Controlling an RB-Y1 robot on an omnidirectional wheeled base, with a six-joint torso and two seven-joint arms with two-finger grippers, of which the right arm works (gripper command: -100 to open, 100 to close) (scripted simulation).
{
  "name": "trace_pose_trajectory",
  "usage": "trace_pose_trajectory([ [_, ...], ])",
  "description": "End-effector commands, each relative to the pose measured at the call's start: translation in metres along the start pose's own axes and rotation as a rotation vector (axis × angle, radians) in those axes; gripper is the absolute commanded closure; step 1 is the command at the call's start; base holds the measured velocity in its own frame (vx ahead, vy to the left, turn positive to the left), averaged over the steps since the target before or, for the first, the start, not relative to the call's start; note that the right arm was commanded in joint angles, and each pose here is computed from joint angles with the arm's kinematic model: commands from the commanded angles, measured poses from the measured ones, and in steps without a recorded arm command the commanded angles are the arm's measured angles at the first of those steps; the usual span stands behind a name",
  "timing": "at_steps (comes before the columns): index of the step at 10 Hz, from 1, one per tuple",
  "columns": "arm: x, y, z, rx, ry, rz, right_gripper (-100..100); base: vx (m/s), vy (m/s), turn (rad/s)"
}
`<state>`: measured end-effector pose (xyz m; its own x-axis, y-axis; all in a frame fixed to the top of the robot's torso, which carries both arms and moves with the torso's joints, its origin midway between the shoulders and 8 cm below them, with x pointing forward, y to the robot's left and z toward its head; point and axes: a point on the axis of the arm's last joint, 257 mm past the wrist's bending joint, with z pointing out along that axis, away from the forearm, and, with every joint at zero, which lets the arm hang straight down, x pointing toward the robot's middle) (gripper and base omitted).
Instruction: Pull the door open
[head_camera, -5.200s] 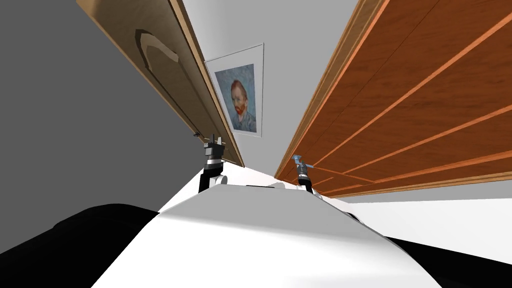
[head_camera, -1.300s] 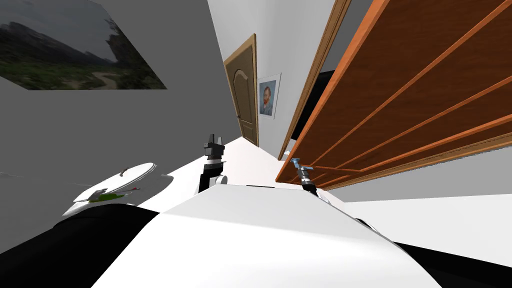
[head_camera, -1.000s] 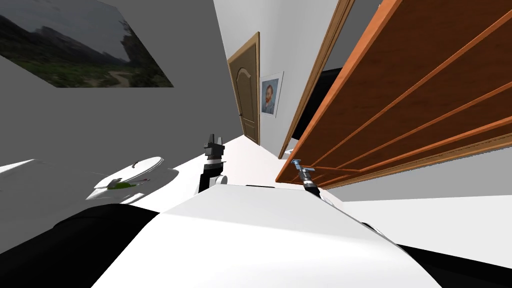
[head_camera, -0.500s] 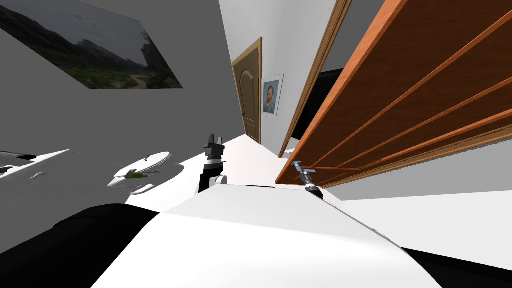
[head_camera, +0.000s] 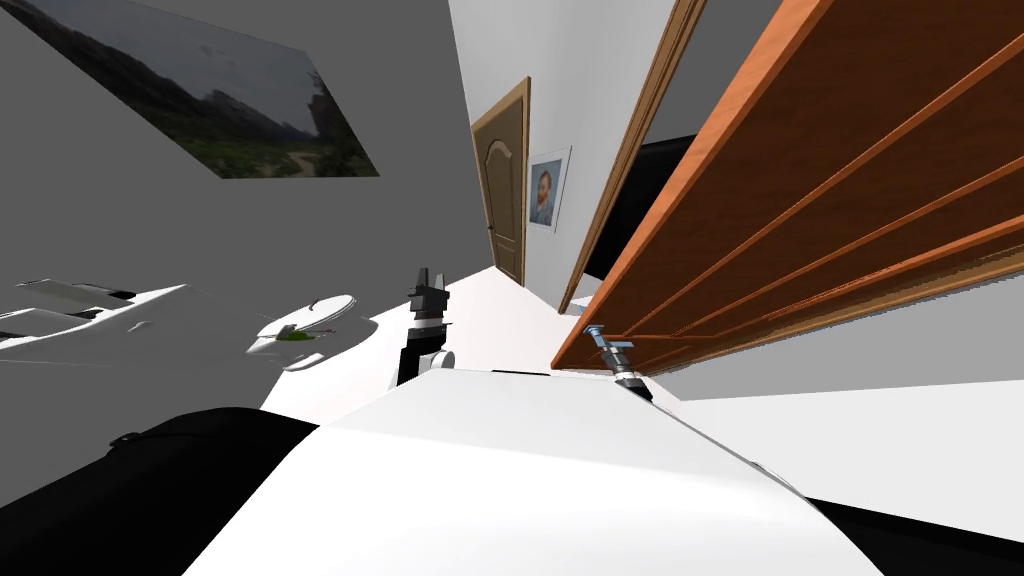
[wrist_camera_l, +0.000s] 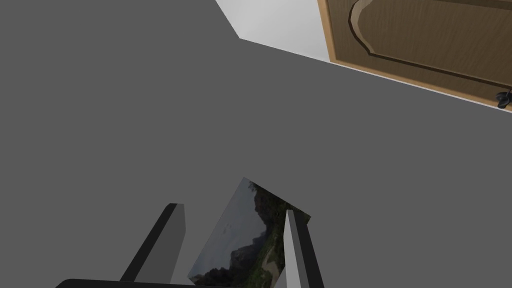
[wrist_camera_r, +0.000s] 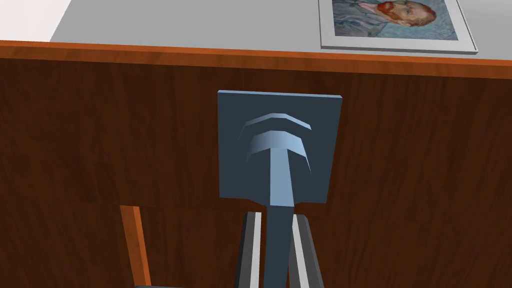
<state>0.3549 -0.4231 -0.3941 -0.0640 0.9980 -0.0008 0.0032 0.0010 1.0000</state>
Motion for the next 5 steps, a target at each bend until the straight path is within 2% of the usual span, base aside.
trace_pose_trajectory([
  [1, 0.002, 0.000, -0.0056, -0.003, 0.013, 0.001, 100, -0.188, -0.090, 0.151],
  [4, 0.003, 0.000, -0.0196, -0.004, 0.038, 0.000, 100, -0.195, -0.068, 0.128],
  [5, 0.003, 0.000, -0.0196, -0.004, 0.038, 0.000, 100, -0.146, -0.048, 0.044],
])
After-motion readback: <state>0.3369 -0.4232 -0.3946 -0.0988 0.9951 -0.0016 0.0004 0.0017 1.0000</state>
